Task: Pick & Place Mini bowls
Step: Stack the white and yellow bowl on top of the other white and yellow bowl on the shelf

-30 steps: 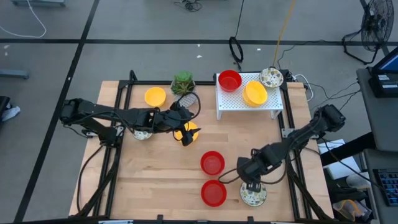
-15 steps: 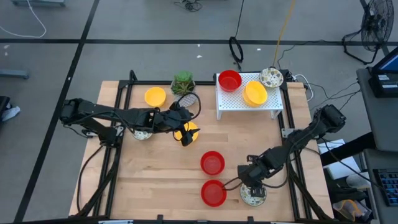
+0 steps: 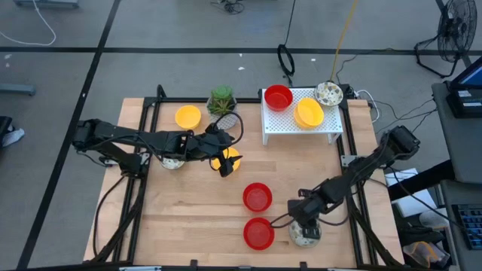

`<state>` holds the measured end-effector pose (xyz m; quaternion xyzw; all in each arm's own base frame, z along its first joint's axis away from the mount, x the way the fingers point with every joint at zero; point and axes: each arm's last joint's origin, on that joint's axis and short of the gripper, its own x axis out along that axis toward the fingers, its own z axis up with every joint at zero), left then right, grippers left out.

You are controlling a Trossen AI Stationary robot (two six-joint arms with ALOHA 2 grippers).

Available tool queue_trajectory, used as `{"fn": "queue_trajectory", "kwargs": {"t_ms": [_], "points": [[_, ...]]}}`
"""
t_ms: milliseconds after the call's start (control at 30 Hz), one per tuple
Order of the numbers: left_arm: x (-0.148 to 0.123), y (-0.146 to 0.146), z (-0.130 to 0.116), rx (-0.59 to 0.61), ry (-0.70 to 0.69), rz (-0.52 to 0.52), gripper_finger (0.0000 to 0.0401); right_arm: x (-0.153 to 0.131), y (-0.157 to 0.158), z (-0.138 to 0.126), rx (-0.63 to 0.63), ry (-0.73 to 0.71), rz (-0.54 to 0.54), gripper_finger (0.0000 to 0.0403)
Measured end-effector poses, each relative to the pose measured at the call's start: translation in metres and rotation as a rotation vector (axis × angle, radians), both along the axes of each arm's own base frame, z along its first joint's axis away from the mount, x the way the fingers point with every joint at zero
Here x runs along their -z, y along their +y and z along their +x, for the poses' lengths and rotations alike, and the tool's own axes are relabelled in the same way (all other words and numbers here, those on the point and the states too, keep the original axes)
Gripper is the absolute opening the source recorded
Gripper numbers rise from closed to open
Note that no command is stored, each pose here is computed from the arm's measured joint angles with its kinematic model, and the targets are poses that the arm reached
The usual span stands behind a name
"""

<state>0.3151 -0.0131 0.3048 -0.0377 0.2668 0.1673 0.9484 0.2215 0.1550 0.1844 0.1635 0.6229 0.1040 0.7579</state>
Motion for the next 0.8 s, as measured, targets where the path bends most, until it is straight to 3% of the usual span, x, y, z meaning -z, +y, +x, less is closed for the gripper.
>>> {"fn": "queue_trajectory", "kwargs": {"t_ms": [233, 467, 800], "points": [[0.0, 0.0, 0.0, 0.0, 0.0, 0.0, 0.034, -0.019, -0.005, -0.004, 0.025, -0.093, -0.002, 0.0121], [0.0, 0.0, 0.0, 0.003, 0.002, 0.006, 0.034, -0.022, -0.008, -0.003, -0.018, -0.183, -0.105, 0.0121], [0.0, -0.001, 0.0, 0.006, 0.003, 0.006, 0.034, 0.017, -0.01, -0.009, -0.081, -0.019, -0.1, 0.0121]]}}
